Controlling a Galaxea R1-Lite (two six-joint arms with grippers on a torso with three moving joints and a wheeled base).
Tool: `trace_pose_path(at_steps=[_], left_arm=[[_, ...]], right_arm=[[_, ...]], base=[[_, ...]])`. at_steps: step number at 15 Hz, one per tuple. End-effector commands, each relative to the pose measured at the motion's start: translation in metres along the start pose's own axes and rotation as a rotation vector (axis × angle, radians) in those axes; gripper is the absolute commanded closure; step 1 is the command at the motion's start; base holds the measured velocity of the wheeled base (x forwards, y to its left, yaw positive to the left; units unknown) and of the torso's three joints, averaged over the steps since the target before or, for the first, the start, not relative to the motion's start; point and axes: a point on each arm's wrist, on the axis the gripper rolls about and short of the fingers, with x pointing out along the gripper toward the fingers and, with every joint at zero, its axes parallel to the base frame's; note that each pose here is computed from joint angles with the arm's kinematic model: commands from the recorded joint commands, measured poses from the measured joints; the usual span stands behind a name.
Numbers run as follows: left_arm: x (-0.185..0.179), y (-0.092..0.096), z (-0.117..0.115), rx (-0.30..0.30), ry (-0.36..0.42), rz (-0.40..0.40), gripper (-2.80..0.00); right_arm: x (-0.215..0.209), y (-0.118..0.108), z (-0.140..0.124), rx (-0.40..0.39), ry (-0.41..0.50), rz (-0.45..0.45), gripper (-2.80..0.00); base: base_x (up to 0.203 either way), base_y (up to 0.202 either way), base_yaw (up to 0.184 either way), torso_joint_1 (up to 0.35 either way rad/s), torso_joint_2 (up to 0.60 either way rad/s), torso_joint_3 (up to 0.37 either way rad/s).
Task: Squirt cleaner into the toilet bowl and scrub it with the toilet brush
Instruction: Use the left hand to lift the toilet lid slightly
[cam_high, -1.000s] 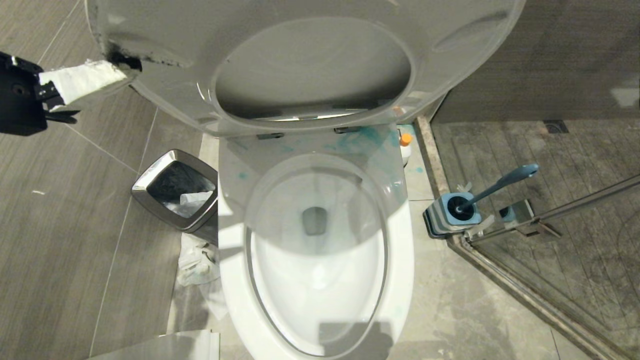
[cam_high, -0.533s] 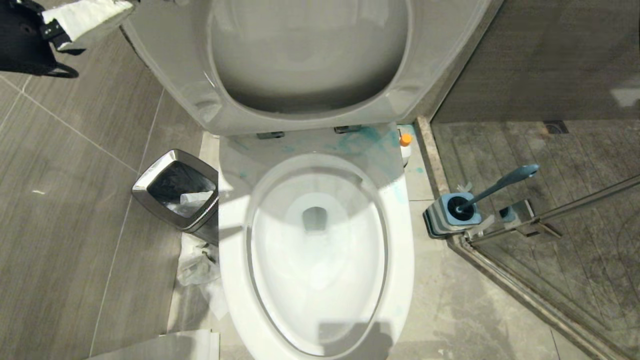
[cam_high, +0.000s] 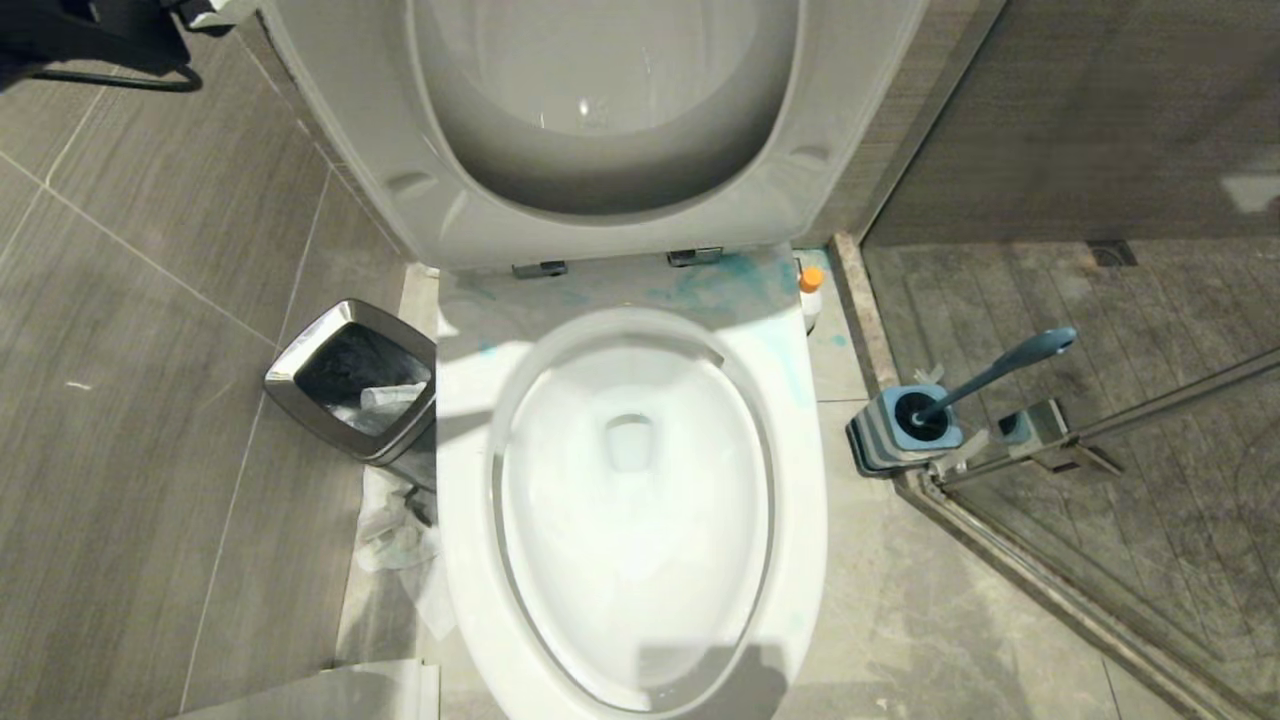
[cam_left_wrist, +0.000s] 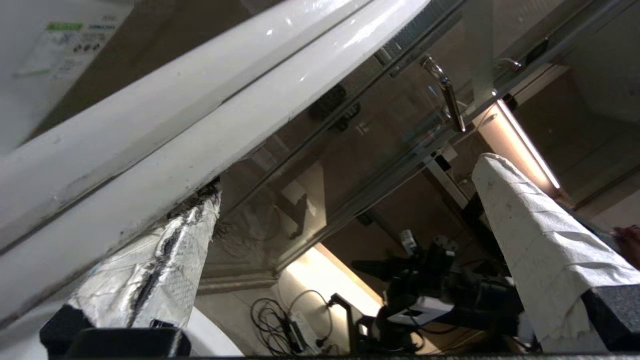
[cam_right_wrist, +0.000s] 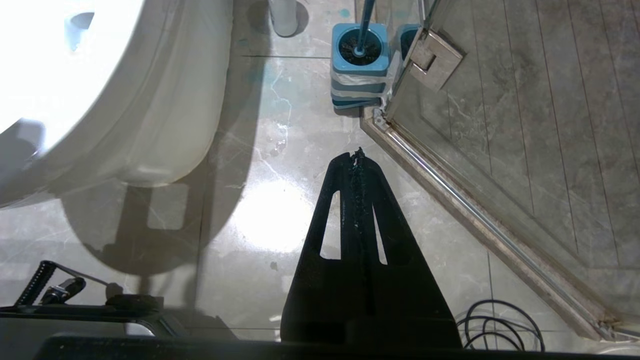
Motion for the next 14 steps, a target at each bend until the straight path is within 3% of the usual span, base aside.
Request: trace_pose_path(at_steps=[1, 7, 10, 12, 14], left_arm=[[0.003, 0.031, -0.003, -0.001, -0.017, 0.015, -2.8], [0.006, 0.075, -0.006, 0.053, -0.074, 0.047, -2.8], [0.007, 0.091, -0.008, 0.083, -0.098, 0.061, -2.8], [0.008, 0.101, -0.011, 0.133, -0.1, 0.07, -2.8], [0.008, 0.106, -0.012, 0.138, -0.103, 0.073, -2.8]], right_arm=[[0.0, 0.0, 0.0, 0.0, 0.001, 0.0, 0.0], [0.0, 0.0, 0.0, 0.0, 0.001, 0.0, 0.0], [0.0, 0.0, 0.0, 0.0, 0.001, 0.0, 0.0], [0.0, 0.0, 0.0, 0.001, 0.001, 0.0, 0.0], [0.0, 0.0, 0.0, 0.0, 0.001, 0.0, 0.0]], base=[[0.0, 0.0, 0.0, 0.0, 0.0, 0.0], [0.0, 0.0, 0.0, 0.0, 0.0, 0.0], [0.0, 0.0, 0.0, 0.0, 0.0, 0.0], [0.0, 0.0, 0.0, 0.0, 0.0, 0.0], [0.0, 0.0, 0.0, 0.0, 0.0, 0.0]])
